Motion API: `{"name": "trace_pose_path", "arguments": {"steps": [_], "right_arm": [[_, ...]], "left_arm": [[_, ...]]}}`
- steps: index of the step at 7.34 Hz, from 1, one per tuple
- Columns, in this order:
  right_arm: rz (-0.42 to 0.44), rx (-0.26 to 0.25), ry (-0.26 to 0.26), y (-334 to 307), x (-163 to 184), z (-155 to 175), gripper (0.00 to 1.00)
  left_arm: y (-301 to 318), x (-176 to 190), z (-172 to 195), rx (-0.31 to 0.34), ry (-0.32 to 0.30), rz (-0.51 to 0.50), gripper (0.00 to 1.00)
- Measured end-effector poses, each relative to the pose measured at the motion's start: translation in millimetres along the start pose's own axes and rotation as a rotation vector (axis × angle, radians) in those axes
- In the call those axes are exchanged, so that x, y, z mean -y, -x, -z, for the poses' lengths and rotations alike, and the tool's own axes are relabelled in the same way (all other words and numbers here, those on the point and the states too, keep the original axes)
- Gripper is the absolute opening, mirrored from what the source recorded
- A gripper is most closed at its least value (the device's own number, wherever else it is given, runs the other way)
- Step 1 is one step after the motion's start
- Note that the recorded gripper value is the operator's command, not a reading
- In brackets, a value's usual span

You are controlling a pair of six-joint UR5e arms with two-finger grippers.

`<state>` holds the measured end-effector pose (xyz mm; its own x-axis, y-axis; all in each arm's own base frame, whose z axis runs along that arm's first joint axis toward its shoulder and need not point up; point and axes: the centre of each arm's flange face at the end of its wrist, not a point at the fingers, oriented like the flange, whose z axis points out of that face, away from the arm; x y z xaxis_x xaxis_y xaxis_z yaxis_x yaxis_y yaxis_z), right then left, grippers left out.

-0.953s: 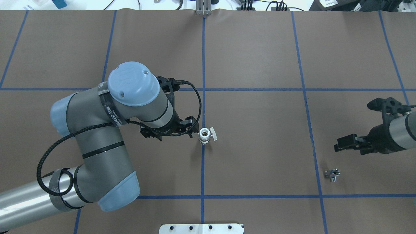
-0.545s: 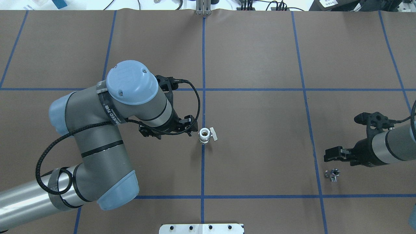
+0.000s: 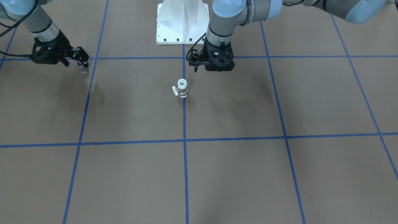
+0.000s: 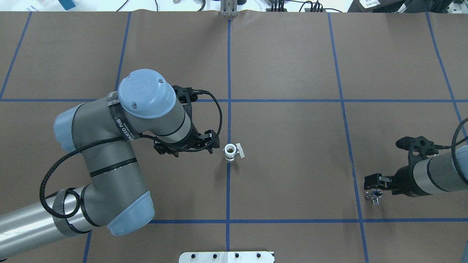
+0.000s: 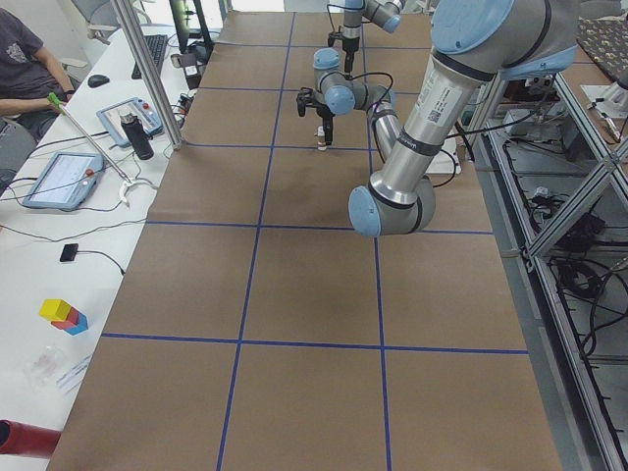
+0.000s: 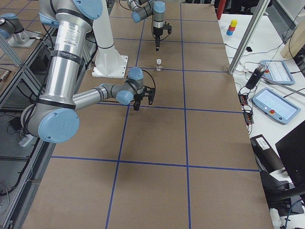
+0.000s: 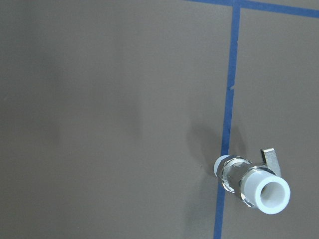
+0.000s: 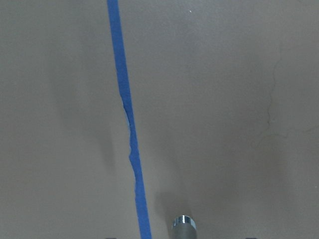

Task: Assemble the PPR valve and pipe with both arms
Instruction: 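Grasp the silver threaded pipe with the right gripper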

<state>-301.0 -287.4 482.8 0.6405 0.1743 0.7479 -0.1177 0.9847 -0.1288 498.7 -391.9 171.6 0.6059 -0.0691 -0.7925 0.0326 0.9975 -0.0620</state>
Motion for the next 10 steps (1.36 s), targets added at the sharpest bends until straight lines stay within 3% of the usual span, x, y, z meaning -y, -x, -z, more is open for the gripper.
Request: {"name": "trace_pose_path", "arguments": {"steps": [3,4,5,6,7,10], "right_arm": [[-0.004,-0.017,0.015,-2.0,-9.2,-7.7,0.69],[-0.001,-0.022,0.013,-2.6,-11.1,-9.7,0.57],[0.001,-0.025,0.013,-2.8,-12.1,-10.9,0.41],[0.001,-0.027,0.014,-3.1,-12.6,-11.7,0.08],[0.000,-0.028,0.014,-3.3,-12.7,-12.0,0.00],[-0.001,-0.020,0.010,-0.7,-11.5,-8.0,0.00]], "left_arm": [[3.3,0.1,-4.8,0.009,0.004,0.004,0.99],[3.9,-0.2,-5.8,0.011,0.004,0.004,0.99],[4.0,-0.3,-6.1,0.011,0.005,0.004,0.99],[4.2,-0.2,-6.2,0.012,0.004,0.005,0.99],[4.3,0.0,-6.1,0.012,0.004,0.005,0.99],[5.5,-0.4,-8.5,0.016,0.006,0.007,0.99]]}}
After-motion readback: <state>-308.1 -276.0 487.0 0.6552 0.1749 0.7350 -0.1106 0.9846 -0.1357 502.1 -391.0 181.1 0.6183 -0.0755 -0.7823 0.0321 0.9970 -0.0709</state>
